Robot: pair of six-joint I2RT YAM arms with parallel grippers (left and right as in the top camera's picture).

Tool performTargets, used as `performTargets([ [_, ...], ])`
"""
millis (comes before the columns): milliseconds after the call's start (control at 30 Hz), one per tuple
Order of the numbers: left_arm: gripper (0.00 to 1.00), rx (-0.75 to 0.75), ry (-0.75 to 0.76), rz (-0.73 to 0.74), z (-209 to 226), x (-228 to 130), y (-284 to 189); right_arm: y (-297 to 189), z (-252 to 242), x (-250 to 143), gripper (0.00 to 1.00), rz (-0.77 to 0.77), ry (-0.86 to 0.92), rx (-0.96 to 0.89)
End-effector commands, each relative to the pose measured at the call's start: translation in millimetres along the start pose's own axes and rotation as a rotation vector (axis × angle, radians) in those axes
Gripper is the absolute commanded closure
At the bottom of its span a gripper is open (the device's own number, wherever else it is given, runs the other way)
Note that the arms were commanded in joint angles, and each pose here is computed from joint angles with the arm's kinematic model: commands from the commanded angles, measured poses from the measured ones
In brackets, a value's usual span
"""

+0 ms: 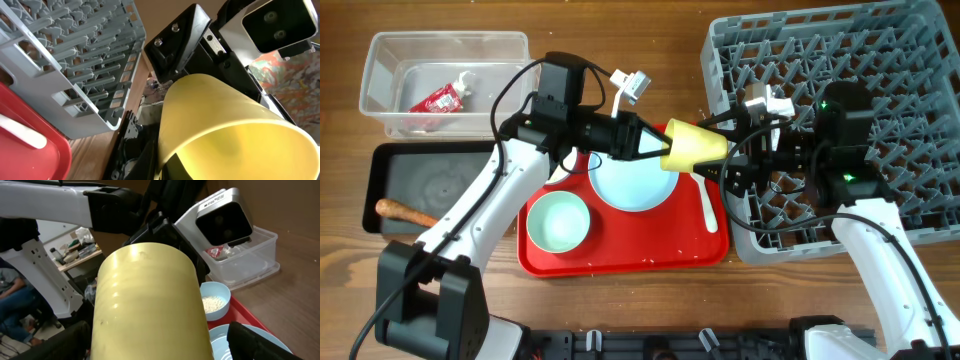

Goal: Sort waste into correct bins and load items into the dishwasher rack
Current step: 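Hand the yellow cup from the left gripper to the right gripper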

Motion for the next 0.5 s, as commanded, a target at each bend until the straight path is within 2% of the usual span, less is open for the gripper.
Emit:
performTargets([
  [0, 0.96, -0.005, 0.002, 0.002, -0.3, 2.8, 2.1, 0.6, 5.8, 3.8, 0.1, 0.008, -0.008, 0.048],
  [167, 0.96, -0.004, 0.003, 0.002, -0.3, 2.8, 2.1, 0.5, 6.7, 3.6, 0.14, 0.009, -0.008, 0.056],
  [300, 0.96, -0.004, 0.004, 0.002, -0.3, 2.9, 2.1, 0.5, 6.7, 3.4, 0.34, 0.01, -0.005, 0.056],
  [433, 0.96, -0.005, 0.004, 0.002, -0.4, 2.9, 2.1, 0.5, 6.6, 3.3, 0.35, 0.01, 0.004, 0.055],
  [467, 0.96, -0.005, 0.004, 0.002, -0.4, 2.9, 2.1, 0.5, 6.5, 3.3, 0.4, 0.01, 0.004, 0.055],
])
Point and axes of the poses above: each gripper's point midway between its finger pads, its own y axis out along the fingers, its own z axis along the line the jaws close on, x = y × z, the point moved 6 cm from there along -y, back along the fingers, and after that the axes turned 15 degrees about y, right-handed, at the moved point
